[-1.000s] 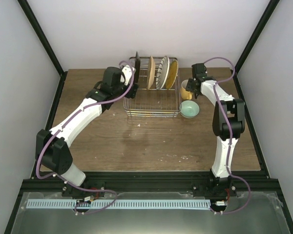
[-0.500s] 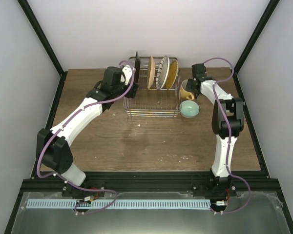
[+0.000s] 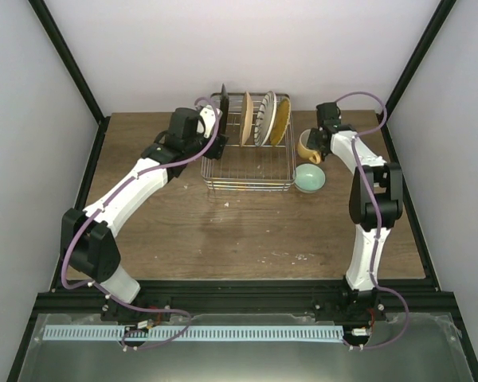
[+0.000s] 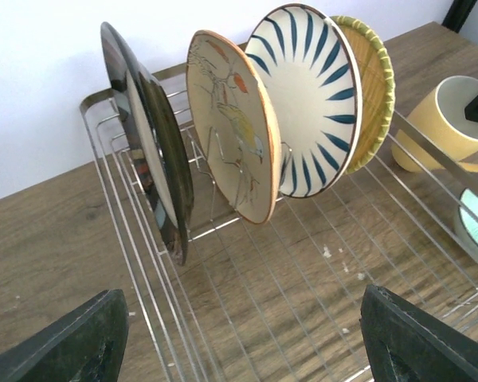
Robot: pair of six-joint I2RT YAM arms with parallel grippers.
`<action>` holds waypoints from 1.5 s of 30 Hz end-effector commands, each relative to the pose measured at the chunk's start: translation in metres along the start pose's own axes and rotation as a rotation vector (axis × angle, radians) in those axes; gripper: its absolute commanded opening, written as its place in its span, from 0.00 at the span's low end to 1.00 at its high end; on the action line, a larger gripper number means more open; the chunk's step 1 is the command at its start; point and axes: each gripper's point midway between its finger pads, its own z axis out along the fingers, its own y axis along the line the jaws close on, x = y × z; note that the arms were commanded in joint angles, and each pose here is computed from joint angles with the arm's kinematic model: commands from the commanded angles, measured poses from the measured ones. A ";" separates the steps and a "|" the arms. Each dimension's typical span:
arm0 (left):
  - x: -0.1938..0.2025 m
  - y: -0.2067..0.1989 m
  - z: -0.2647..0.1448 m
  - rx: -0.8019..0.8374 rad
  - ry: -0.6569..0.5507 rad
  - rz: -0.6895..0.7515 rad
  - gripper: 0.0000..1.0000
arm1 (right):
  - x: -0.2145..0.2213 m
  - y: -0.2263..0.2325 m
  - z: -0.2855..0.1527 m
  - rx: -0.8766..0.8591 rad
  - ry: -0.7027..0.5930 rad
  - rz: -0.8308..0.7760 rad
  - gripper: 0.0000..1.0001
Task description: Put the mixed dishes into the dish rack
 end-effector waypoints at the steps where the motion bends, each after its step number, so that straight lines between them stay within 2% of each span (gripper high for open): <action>1: -0.017 -0.009 -0.002 0.077 -0.050 -0.065 0.81 | -0.056 -0.010 -0.060 -0.026 -0.187 0.067 0.01; 9: -0.015 -0.023 -0.004 0.165 -0.045 -0.117 0.81 | -0.066 -0.008 -0.082 -0.064 -0.225 0.070 0.01; 11: -0.012 -0.031 -0.006 0.227 -0.030 -0.140 0.81 | -0.068 -0.005 -0.092 -0.094 -0.235 0.067 0.01; 16: -0.002 -0.048 -0.009 0.468 0.034 -0.374 0.80 | -0.067 0.008 -0.121 -0.232 -0.282 0.095 0.01; 24: 0.006 -0.046 -0.014 0.521 0.017 -0.490 0.80 | -0.060 0.023 -0.159 -0.386 -0.327 0.081 0.01; 32: -0.001 -0.052 -0.020 0.675 -0.046 -0.644 0.80 | -0.058 0.046 -0.206 -0.621 -0.400 0.115 0.01; 39: -0.009 -0.046 -0.034 0.802 -0.202 -0.789 0.80 | -0.033 0.067 -0.226 -0.897 -0.382 0.242 0.01; 45: -0.005 -0.047 -0.037 0.893 -0.283 -0.870 0.79 | -0.008 0.074 -0.236 -1.087 -0.367 0.332 0.01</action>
